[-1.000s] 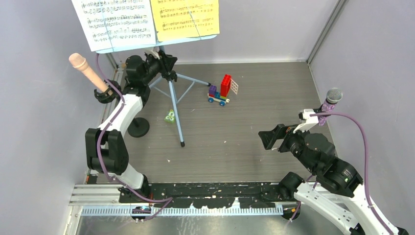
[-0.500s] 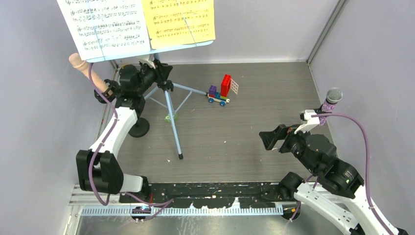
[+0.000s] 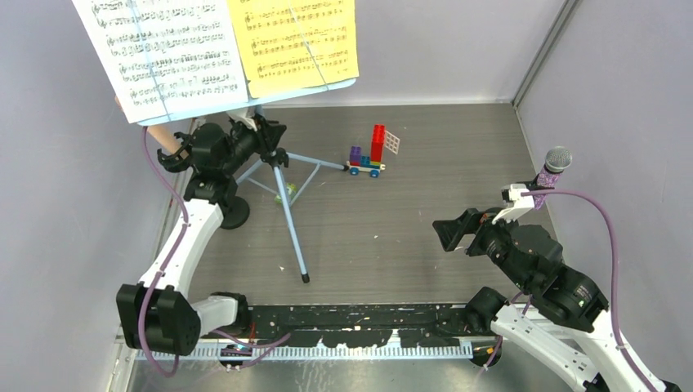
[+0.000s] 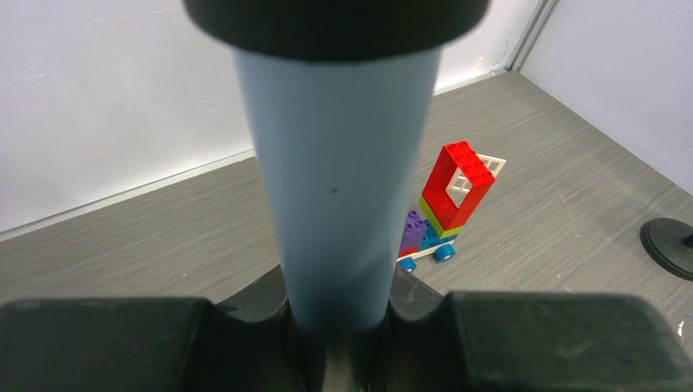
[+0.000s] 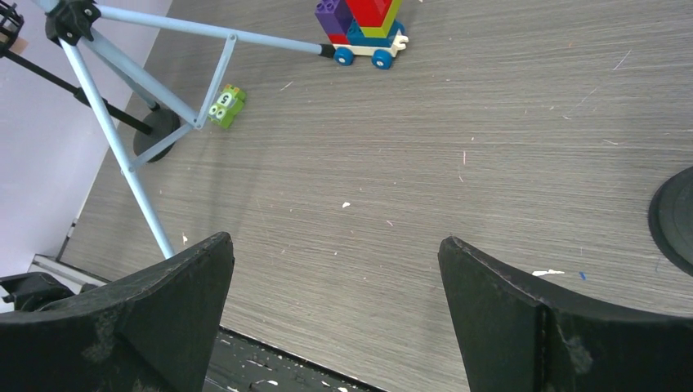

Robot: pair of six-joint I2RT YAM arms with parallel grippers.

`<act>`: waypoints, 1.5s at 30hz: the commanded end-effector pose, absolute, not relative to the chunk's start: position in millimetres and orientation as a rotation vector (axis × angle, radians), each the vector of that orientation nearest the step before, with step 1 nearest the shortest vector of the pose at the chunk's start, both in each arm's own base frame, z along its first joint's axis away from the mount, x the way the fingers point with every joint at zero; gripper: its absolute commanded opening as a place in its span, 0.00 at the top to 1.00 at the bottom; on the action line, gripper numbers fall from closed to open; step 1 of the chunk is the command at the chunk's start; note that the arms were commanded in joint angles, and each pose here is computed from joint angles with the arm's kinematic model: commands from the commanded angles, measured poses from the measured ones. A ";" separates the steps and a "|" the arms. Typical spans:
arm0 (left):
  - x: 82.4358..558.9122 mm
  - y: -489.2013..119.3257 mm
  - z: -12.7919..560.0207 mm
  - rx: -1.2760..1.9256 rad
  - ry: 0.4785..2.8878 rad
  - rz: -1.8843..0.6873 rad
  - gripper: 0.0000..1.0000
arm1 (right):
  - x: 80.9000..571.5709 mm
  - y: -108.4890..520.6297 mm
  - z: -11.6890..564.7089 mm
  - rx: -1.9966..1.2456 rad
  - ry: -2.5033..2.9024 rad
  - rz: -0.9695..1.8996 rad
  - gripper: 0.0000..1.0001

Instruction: Pack up the instrument practice props

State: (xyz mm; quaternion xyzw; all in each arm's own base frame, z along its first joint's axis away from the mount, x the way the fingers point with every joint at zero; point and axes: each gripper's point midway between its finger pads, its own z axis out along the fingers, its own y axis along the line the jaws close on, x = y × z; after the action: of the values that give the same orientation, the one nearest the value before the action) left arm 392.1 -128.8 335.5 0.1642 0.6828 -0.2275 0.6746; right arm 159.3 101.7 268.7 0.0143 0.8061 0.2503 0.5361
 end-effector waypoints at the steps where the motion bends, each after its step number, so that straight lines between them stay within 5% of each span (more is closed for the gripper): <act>1: 352.9 -144.9 432.5 0.442 1.209 -0.536 1.00 | 157.8 103.9 282.5 0.044 1.882 0.639 0.00; 45: 344.7 -312.7 386.3 0.614 1.200 -0.774 1.00 | 156.1 99.5 277.5 0.055 1.890 0.625 0.00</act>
State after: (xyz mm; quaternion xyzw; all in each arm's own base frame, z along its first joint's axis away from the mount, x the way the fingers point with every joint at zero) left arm 351.0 -303.0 324.8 0.2960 0.6130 -0.3192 0.6594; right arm 153.8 97.9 264.7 0.0154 0.8098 0.2499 0.5306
